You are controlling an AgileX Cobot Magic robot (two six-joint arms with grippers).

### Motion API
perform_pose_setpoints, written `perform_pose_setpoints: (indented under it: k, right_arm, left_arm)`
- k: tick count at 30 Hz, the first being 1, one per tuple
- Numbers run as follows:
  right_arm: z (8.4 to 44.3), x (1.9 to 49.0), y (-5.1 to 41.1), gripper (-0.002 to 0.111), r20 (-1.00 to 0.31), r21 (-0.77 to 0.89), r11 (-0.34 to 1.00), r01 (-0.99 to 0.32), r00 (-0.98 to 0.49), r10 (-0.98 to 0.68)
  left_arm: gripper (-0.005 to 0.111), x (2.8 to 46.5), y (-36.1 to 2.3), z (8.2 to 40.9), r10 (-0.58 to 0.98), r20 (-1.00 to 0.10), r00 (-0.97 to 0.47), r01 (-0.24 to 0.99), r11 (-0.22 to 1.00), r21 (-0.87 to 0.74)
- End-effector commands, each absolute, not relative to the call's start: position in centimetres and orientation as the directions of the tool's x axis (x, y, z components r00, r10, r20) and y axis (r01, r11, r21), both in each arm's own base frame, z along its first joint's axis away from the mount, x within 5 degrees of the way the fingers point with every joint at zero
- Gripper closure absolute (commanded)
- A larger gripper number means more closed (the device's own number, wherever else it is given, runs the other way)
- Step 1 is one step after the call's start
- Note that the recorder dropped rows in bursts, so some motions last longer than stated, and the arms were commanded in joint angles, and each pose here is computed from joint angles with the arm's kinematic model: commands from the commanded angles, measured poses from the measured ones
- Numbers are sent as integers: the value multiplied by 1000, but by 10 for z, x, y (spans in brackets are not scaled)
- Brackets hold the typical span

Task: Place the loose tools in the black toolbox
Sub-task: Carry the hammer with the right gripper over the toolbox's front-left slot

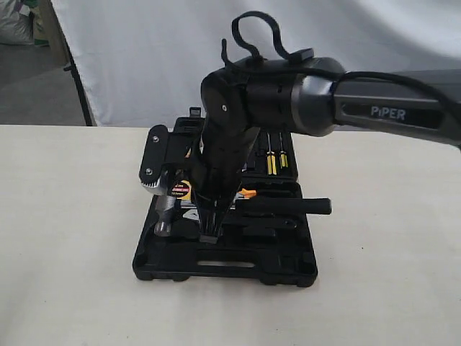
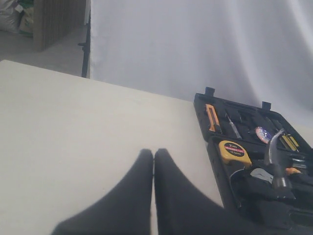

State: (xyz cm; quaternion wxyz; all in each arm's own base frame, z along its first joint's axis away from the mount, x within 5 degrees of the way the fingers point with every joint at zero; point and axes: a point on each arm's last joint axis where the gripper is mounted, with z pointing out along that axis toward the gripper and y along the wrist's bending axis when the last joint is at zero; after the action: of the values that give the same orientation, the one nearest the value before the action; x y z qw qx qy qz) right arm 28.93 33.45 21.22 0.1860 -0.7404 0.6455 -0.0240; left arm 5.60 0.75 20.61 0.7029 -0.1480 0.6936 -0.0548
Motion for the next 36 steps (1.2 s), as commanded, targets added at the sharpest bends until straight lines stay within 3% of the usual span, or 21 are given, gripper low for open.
perform_pose_setpoints:
  k: [1,11,19,36]
  right_arm:
    - [197,300,342,109,-230,-359,-134,-924,227,-946]
    - [171,297,342,109,-179,-270,-153,-951,206,-962]
    - [172,291,350,109,-284,-209,-101,-973,159,-945]
    - [172,294,352,108,-305,-243,-90,-966,164,-938]
  left_arm:
    - [106,55,9,208,-280,-959,51,-149,947,-284]
    - [106,55,9,208,-280,-959,51,-149,947,-284]
    - [106,55,9,208,-280,-959,51,-149,947,-284]
    - [106,55,9,208,-280,-959,51,-149,947,-284]
